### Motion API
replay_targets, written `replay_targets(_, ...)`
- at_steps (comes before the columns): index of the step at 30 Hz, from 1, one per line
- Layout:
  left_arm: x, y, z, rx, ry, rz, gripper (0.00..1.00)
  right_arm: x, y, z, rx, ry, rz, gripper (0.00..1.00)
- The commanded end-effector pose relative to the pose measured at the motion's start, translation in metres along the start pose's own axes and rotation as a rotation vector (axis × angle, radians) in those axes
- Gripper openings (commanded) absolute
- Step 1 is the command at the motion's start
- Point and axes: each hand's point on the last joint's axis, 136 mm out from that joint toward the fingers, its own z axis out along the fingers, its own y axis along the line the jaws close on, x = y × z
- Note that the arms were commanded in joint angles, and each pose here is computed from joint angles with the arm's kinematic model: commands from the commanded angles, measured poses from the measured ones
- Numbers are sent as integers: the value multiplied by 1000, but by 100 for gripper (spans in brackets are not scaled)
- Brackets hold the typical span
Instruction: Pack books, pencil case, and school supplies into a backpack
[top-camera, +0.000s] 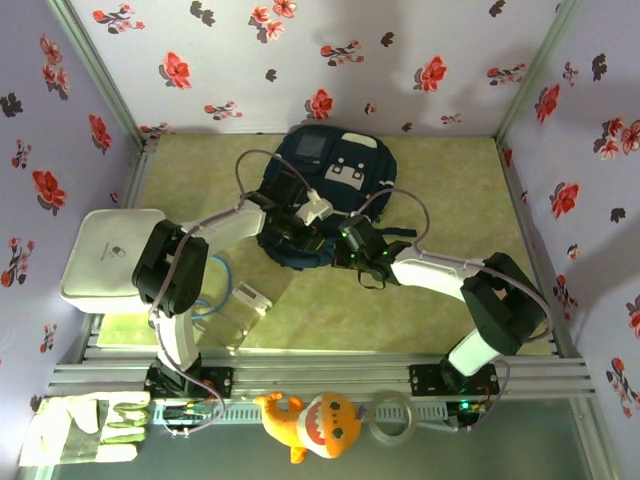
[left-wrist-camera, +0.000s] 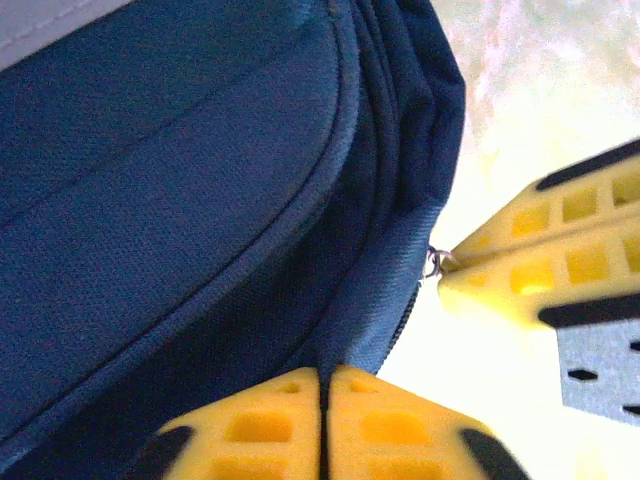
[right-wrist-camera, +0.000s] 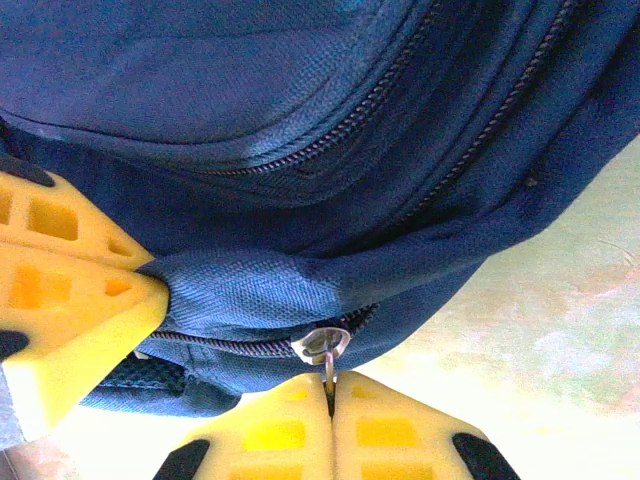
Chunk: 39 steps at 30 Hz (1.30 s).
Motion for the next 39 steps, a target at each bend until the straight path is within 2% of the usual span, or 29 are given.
replay_targets(1, -5, -2, -15, 2, -13, 26, 0, -12, -23, -12, 88, -57, 34, 0)
replay_targets(9, -1, -16, -50, -3, 2, 24, 0, -35, -67, -28, 233, -112, 7, 0)
replay_targets(15, -7, -32, -88, -26, -20, 55, 0, -67, -72, -46, 246, -172, -40, 0)
replay_targets(21, -8, -40, -110, -51, -52, 75, 0, -99, -90, -50, 279, -221, -23, 0)
replay_targets(28, 3, -44, -113, -47, -42, 62, 0, -119, -111, -40, 301, -221, 65, 0)
replay_targets(34, 4, -46, -103, -25, -24, 28, 0, -116, -104, -38, 256, -188, 102, 0)
replay_targets(35, 2, -46, -102, -23, -24, 21, 5, -115, -101, -41, 240, -181, 100, 4)
replay_targets(36, -1, -46, -102, -23, -30, 13, 19, -114, -97, -45, 222, -178, 101, 11)
replay_targets(39, -10, -40, -102, -51, -46, 2, 48, -111, -93, -60, 189, -204, 109, 45)
